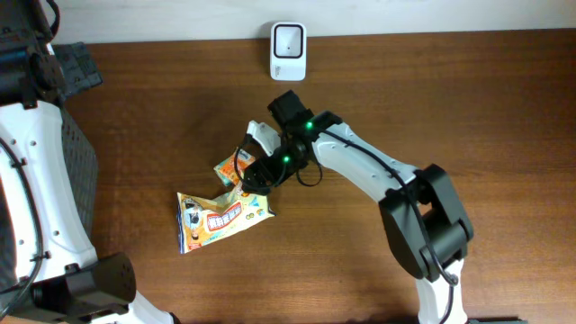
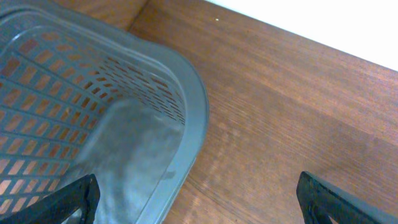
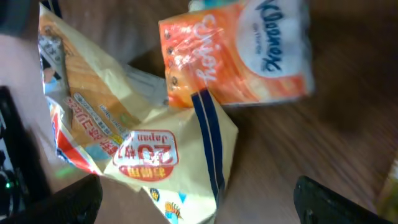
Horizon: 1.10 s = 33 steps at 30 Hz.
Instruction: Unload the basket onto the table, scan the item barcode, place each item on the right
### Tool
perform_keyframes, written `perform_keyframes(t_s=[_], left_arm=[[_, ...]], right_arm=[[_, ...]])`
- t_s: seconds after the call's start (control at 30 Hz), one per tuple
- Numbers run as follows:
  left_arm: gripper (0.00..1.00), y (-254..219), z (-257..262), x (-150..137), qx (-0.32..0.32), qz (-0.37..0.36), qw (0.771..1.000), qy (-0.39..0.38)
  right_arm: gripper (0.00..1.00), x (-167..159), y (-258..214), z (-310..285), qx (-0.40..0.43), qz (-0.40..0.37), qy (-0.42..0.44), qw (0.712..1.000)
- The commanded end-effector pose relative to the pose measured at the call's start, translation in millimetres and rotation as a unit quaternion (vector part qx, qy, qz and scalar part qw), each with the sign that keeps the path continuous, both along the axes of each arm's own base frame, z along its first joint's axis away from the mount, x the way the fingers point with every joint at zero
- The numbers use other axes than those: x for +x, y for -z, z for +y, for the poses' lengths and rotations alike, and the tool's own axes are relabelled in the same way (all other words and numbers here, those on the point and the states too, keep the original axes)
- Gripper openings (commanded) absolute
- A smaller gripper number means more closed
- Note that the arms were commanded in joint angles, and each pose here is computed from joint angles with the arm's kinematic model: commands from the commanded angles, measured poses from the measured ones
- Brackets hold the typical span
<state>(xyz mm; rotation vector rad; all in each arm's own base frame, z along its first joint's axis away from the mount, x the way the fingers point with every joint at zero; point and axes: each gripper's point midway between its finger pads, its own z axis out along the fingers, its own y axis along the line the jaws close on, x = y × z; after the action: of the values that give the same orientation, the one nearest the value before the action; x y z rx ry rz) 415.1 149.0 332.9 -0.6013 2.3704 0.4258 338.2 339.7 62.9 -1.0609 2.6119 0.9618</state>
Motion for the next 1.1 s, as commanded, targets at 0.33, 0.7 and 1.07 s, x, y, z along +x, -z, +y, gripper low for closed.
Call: perform_keyframes(t_s=[0.33, 0.7, 1.07], left_arm=[[0.99, 1, 2, 0, -0.003, -0.001, 1.0, -0.005], [0.99, 1, 2, 0, -0.003, -0.001, 1.0, -0.005], [0.99, 1, 2, 0, -0.003, -0.001, 1.0, -0.005]], right_arm=[[0.53, -27, 49, 33, 0.013, 0.064, -0.027, 0.997], [0.04, -1, 11, 0, -0.052, 0.032, 0.04, 0.997], [0.04, -13, -122, -172, -0.347, -0.129, 0.269, 0.889]])
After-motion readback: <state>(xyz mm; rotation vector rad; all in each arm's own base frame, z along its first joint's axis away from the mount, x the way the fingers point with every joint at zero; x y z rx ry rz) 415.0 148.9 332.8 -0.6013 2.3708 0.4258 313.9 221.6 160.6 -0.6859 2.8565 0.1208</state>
